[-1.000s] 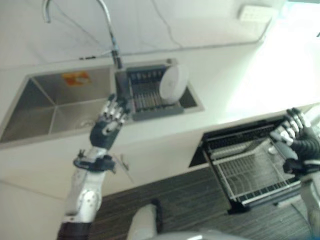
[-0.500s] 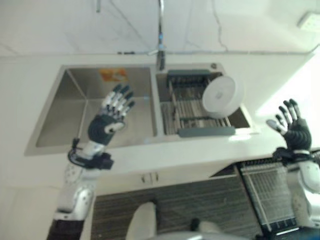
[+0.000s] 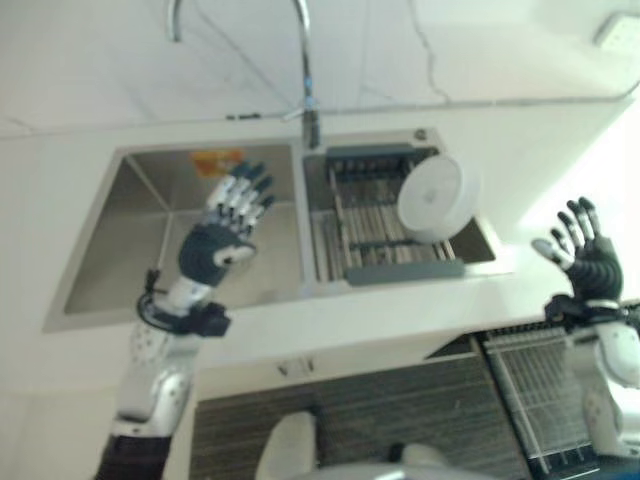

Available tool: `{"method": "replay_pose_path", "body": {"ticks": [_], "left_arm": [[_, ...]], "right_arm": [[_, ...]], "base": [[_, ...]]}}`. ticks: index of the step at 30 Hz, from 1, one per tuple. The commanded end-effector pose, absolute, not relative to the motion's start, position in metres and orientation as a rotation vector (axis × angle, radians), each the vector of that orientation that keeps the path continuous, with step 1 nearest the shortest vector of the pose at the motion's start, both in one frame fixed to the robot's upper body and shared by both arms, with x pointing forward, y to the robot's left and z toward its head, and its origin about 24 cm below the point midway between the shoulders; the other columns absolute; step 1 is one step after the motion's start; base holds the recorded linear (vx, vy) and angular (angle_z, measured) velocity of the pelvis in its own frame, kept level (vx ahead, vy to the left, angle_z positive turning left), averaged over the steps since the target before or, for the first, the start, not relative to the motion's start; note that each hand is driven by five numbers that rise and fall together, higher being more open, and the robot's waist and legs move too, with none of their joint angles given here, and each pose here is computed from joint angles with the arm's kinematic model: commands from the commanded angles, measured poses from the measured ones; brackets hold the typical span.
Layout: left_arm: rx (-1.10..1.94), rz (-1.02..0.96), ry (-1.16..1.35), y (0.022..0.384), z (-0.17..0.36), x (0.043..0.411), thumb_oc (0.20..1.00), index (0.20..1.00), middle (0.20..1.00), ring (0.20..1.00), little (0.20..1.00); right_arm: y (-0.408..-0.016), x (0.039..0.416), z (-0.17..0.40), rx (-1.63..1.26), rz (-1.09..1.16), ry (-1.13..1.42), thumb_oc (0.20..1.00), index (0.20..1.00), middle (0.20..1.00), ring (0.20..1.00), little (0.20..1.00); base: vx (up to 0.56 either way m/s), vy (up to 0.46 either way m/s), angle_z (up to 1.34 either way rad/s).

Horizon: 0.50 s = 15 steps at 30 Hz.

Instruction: Place the dishes in the dishwasher.

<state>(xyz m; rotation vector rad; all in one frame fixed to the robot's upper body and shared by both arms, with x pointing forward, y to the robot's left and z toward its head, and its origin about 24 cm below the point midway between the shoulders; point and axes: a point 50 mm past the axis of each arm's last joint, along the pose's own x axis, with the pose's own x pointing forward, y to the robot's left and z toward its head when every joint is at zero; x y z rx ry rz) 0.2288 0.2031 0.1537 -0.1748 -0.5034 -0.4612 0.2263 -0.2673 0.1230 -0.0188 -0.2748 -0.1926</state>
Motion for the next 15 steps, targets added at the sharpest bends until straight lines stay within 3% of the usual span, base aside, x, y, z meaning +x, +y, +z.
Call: {"method": "replay_pose_path", "body": {"ticks": [1, 4, 15], "left_arm": [[-0.125, -0.541, -0.624, 0.192, 0.172, 0.218, 1.000, 1.000, 1.000, 1.000, 1.000], [-0.091, -0.547, -0.637, 0.190, 0.175, 0.217, 1.000, 1.000, 1.000, 1.000, 1.000], [-0.083, -0.515, -0.673, 0.185, 0.185, 0.221, 1.000, 1.000, 1.000, 1.000, 1.000]], "right_arm": [[-0.264, 0.226, 0.146, -0.087, -0.160, -0.389, 1.000, 1.000, 1.000, 1.000, 1.000], [-0.261, 0.226, 0.145, -0.070, -0.129, -0.382, 1.000, 1.000, 1.000, 1.000, 1.000], [-0.257, 0.236, 0.168, -0.043, -0.037, -0.418, 1.000, 1.000, 1.000, 1.000, 1.000]], "base": [[0.10, 0.203, -0.33], [0.10, 0.006, -0.35], [0.10, -0.193, 0.19]]}}
